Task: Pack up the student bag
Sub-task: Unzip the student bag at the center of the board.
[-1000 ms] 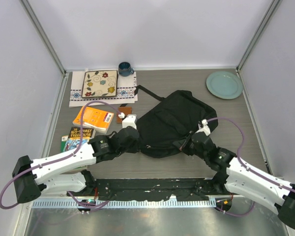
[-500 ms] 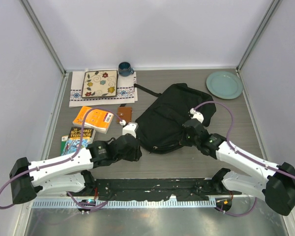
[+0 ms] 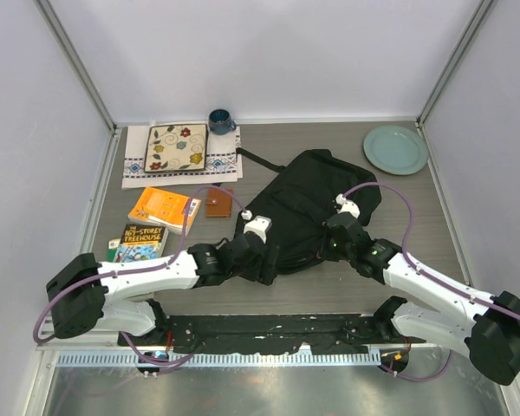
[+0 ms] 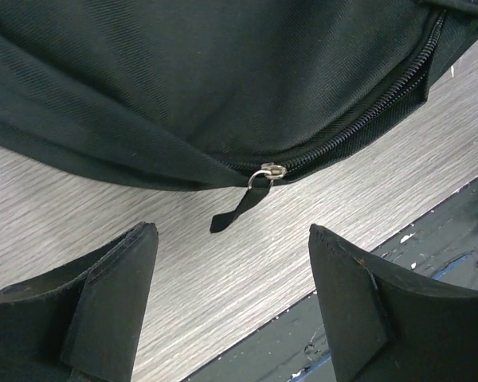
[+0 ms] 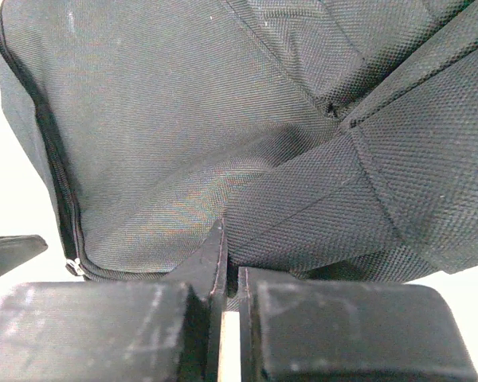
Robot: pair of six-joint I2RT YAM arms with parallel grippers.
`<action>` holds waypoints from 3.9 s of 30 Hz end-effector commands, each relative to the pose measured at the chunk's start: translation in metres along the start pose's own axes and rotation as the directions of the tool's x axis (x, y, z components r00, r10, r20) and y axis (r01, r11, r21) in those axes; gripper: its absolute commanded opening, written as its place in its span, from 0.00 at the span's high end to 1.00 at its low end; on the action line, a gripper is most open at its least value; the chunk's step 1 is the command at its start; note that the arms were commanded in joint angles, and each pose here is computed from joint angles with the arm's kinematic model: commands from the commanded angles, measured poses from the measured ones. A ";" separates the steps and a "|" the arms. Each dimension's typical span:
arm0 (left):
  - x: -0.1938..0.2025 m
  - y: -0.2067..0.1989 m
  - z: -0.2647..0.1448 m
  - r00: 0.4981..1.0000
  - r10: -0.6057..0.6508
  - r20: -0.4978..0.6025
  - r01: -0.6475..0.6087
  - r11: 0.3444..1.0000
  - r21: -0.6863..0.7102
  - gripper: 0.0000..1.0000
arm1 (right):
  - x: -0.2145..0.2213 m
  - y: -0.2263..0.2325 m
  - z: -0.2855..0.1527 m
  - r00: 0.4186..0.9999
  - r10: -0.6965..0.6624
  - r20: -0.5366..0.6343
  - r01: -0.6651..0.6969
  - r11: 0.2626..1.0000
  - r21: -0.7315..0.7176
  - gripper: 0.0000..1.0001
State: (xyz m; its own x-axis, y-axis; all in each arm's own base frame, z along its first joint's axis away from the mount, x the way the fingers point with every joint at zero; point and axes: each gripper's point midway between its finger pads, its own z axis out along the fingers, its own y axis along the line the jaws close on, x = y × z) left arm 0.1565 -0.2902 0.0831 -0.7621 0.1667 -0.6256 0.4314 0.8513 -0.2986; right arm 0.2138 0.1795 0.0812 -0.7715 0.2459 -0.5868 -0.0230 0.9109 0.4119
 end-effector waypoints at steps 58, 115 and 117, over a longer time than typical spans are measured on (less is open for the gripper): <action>-0.015 -0.067 -0.033 0.982 0.187 -0.030 -0.176 0.960 0.216 1.00 | -0.073 0.015 0.005 0.993 -0.058 0.107 0.061 0.998 -0.026 0.97; -0.025 0.039 0.014 0.937 0.093 -0.336 -0.078 0.995 0.055 1.00 | 0.021 -0.051 0.004 0.934 0.357 -0.016 -0.357 0.934 0.035 1.00; -0.020 0.047 0.008 0.932 0.097 -0.350 -0.086 0.995 0.049 1.00 | 0.013 -0.058 0.005 0.937 0.348 0.022 -0.349 0.935 0.067 1.00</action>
State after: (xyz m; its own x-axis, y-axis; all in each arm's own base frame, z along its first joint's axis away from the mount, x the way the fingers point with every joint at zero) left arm 0.1963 -0.3296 0.0904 -0.8173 0.3708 -0.4411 0.5553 0.7114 -0.4308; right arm 0.2096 0.1787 0.0802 -0.7443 0.5919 -0.3092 0.1974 0.6373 0.7449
